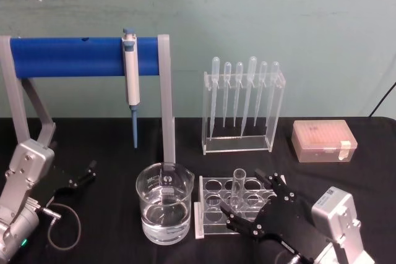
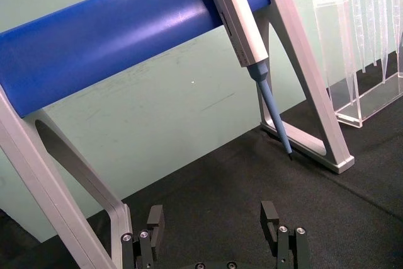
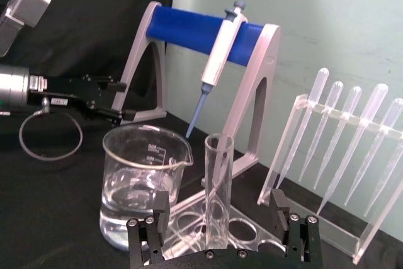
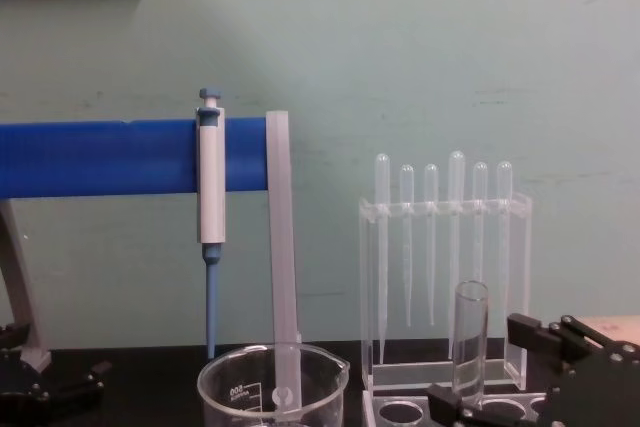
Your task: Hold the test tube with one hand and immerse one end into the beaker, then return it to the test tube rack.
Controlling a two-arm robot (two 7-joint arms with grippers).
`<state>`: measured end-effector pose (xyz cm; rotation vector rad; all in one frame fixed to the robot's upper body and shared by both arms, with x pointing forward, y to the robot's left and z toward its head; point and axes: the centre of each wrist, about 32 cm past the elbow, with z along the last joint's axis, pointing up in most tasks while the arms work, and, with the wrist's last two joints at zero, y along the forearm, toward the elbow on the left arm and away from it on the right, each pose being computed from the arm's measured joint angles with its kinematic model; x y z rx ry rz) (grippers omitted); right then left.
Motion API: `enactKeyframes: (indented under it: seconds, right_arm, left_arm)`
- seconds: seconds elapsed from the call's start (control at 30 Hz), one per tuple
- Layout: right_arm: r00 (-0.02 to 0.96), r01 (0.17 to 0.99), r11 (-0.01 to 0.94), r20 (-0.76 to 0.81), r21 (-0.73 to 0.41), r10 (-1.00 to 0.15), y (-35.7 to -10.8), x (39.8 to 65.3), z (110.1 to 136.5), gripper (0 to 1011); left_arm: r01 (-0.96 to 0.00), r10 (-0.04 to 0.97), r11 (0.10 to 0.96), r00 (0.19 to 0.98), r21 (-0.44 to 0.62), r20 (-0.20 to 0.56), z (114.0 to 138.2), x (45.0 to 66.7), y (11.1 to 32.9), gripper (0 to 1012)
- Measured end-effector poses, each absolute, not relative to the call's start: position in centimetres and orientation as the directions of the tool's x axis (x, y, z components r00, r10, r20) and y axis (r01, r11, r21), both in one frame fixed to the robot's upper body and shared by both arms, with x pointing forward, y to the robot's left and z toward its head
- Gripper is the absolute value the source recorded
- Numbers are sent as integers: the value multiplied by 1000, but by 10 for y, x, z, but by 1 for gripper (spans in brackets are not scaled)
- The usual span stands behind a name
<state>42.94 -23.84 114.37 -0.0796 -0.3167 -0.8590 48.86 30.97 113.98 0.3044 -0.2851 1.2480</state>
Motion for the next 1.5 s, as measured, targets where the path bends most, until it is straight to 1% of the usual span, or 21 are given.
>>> enactKeyframes:
  seconds: [0.5,0.6,0.77,0.8,0.83,0.87,0.93,1.0,1.07,1.13,1.17,1.23,1.27,1.33,1.37,1.43,1.5]
  right_arm:
    - [608,753,653,286,88,-740,-226,442,1141,1004]
    - [605,756,649,282,91,-744,-225,444,1141,967]
    - [600,762,641,273,88,-752,-223,445,1141,826]
    - [600,764,640,272,87,-753,-223,445,1141,814]
    - [598,766,638,271,85,-754,-222,445,1140,773]
    - [597,766,637,269,85,-755,-222,445,1140,763]
    - [595,768,634,267,87,-758,-222,445,1141,682]
    - [595,769,634,266,87,-758,-223,445,1141,640]
    - [594,770,633,266,87,-759,-223,446,1141,568]
    - [593,771,631,266,88,-760,-223,446,1141,518]
    - [592,771,631,266,89,-761,-223,446,1141,456]
    - [593,770,632,266,89,-760,-223,445,1142,421]
    - [593,770,632,266,91,-760,-223,445,1142,364]
    - [592,770,631,266,93,-761,-223,445,1143,315]
    - [593,769,633,266,95,-760,-223,444,1144,255]
    - [592,768,633,266,98,-761,-223,444,1144,229]
    - [592,768,633,266,101,-761,-223,444,1145,225]
  left_arm:
    - [-955,880,287,292,70,374,1140,489,310,1000]
    - [-955,880,287,292,70,374,1140,489,310,1000]
    - [-955,880,287,292,70,374,1140,489,310,1000]
    - [-955,880,287,292,70,374,1140,489,310,1000]
    - [-955,880,287,292,70,374,1140,489,310,1000]
    - [-955,880,287,292,70,374,1140,489,310,1000]
    - [-955,880,287,292,70,374,1140,489,310,1000]
    - [-955,880,287,292,70,374,1140,489,310,1000]
    - [-955,880,287,292,70,374,1140,489,310,1000]
    - [-955,880,287,292,70,374,1140,489,310,1000]
    - [-955,880,287,292,70,374,1140,489,310,1000]
    - [-955,880,287,292,70,374,1140,489,310,1000]
    - [-955,880,287,292,70,374,1140,489,310,1000]
    - [-955,880,287,292,70,374,1140,489,310,1000]
    - [-955,880,287,292,70,374,1140,489,310,1000]
    - [-955,880,287,292,70,374,1140,489,310,1000]
    - [-955,880,287,292,70,374,1140,489,310,1000]
